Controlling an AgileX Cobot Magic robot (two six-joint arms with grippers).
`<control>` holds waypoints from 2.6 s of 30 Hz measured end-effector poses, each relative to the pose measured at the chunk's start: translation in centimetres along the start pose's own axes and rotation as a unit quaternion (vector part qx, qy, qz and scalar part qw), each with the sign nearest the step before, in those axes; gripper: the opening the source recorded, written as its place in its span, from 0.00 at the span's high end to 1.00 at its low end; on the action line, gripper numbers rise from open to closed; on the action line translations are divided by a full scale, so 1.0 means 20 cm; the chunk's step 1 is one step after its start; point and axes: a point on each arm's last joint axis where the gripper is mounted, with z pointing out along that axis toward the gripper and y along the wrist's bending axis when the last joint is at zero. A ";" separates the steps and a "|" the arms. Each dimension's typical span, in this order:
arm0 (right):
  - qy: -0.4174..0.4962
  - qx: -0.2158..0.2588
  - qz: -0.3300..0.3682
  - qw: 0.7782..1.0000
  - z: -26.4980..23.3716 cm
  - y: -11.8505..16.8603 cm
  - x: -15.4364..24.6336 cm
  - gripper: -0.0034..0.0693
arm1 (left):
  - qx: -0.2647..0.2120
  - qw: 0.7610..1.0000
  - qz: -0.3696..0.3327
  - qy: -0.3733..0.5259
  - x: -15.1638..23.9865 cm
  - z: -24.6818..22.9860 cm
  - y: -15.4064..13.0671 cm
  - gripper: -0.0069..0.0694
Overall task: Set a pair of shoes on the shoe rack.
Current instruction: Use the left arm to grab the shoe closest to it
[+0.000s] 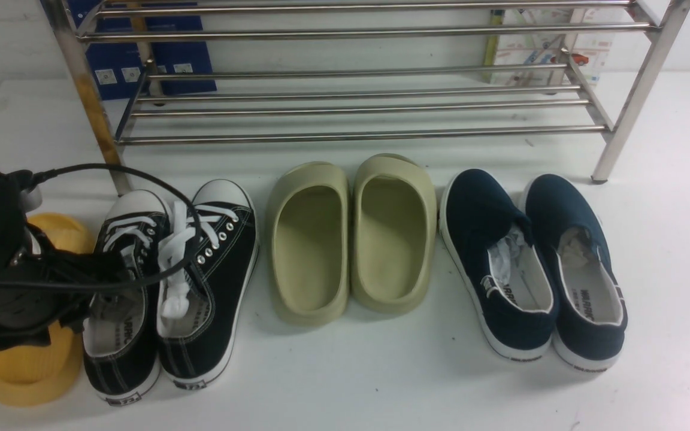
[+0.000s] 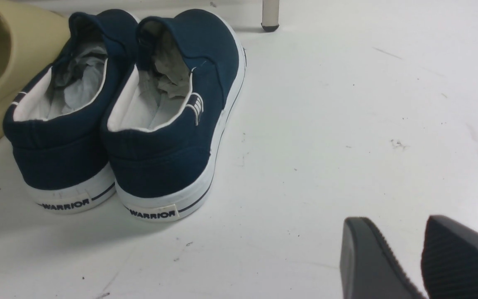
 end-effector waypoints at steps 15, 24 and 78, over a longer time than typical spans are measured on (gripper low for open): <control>0.000 0.000 0.000 1.000 0.00 0.00 0.00 0.62 | 0.000 1.000 -0.002 0.000 0.00 0.00 0.00 0.52; 0.000 0.000 0.000 1.000 0.00 0.00 0.00 0.62 | 0.006 1.000 -0.003 -0.005 0.00 0.00 -0.01 0.45; 0.000 0.000 0.000 1.000 0.00 0.00 0.00 0.62 | -0.006 1.000 0.008 0.013 -0.01 0.12 -0.04 0.46</control>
